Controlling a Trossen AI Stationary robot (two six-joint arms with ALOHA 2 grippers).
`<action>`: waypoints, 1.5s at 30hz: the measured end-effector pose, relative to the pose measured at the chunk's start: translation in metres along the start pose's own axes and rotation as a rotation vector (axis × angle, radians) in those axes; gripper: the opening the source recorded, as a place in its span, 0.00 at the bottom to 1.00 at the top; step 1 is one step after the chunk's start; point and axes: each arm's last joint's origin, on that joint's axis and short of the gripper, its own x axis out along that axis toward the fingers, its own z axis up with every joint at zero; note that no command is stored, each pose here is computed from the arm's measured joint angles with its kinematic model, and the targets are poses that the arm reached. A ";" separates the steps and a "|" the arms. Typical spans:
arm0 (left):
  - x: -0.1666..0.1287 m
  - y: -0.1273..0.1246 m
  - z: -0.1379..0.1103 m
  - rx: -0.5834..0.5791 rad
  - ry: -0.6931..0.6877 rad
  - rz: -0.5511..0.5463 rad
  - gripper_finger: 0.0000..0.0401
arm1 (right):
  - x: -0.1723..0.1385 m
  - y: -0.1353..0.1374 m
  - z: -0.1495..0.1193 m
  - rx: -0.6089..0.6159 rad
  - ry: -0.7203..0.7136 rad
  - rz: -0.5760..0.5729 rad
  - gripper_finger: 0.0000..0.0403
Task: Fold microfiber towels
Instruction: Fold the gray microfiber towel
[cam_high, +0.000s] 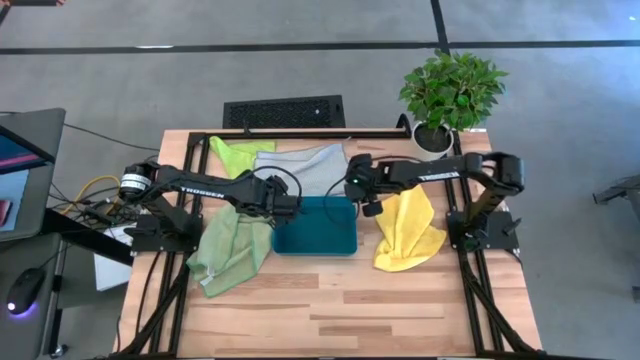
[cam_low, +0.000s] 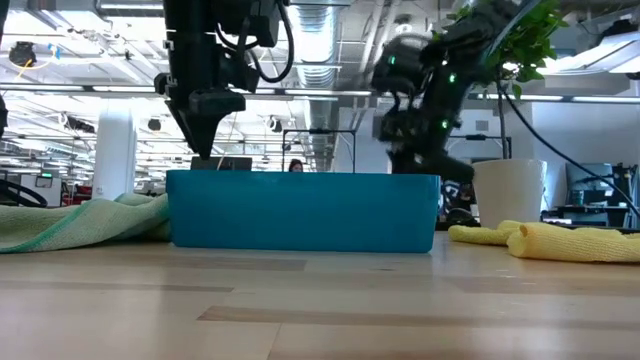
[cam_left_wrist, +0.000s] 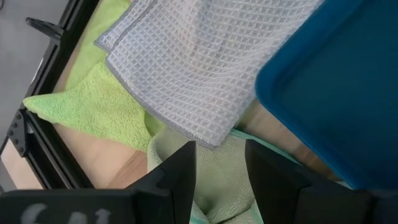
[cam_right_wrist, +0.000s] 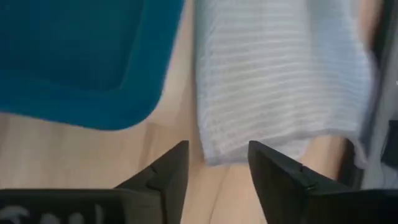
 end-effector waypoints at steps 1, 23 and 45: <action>0.000 0.000 0.000 0.000 0.000 0.000 0.33 | 0.005 0.002 -0.003 -0.025 0.026 0.019 0.49; 0.000 0.000 0.000 -0.017 0.004 -0.003 0.33 | 0.033 -0.011 -0.012 0.040 0.051 -0.016 0.45; 0.000 0.000 0.000 -0.016 0.006 -0.006 0.33 | 0.044 -0.008 -0.011 -0.013 0.038 0.035 0.40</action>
